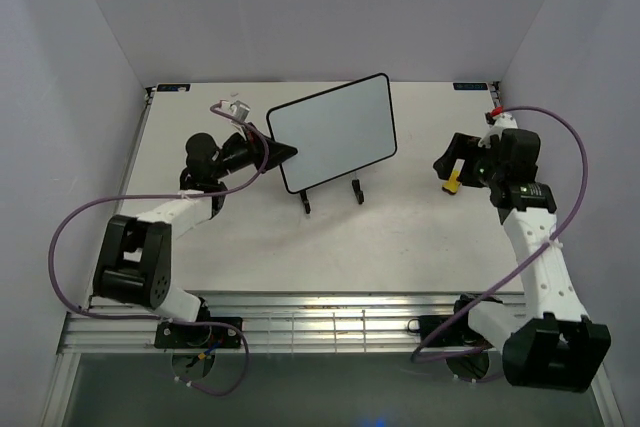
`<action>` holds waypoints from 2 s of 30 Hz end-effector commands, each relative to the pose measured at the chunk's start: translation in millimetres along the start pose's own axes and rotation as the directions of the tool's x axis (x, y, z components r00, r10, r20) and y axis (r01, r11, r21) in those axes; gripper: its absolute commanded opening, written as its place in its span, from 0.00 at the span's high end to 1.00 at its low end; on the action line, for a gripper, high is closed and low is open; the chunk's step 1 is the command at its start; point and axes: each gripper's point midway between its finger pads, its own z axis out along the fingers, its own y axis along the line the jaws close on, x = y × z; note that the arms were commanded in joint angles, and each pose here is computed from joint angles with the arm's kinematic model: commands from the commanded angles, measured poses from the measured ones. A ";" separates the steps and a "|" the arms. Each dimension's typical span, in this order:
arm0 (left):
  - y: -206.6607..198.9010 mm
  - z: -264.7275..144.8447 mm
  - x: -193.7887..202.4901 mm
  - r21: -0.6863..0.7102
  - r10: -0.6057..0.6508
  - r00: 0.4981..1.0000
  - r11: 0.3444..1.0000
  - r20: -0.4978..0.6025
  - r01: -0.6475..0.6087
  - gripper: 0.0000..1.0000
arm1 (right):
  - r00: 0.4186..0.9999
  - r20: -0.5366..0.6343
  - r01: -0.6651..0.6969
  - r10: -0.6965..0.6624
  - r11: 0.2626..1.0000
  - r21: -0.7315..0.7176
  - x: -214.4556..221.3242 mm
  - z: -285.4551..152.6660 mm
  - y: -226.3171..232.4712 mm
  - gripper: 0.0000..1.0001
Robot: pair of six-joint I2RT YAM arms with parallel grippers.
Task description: Erase the whiteboard
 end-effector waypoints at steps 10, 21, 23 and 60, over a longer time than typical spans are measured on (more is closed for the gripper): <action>34.0 -4.2 -14.5 0.237 0.101 0.994 0.967 -0.037 -0.089 1.00 | 0.995 0.040 0.100 -0.095 0.980 -0.171 10.3 -31.9 55.6 0.10; 62.7 -3.0 12.7 0.219 0.045 0.996 0.975 -0.073 -0.028 1.00 | 0.992 0.006 0.125 -0.126 0.975 -0.186 18.8 -25.9 60.1 0.10; 69.1 -2.0 15.0 0.203 0.040 0.996 0.979 -0.075 -0.024 1.00 | 0.991 0.010 0.131 -0.132 0.973 -0.188 18.4 -27.2 61.7 0.10; 116.2 -10.0 48.8 0.165 -0.029 0.996 0.985 -0.088 0.043 1.00 | 0.984 -0.006 0.171 -0.176 0.965 -0.197 21.6 -24.0 70.7 0.10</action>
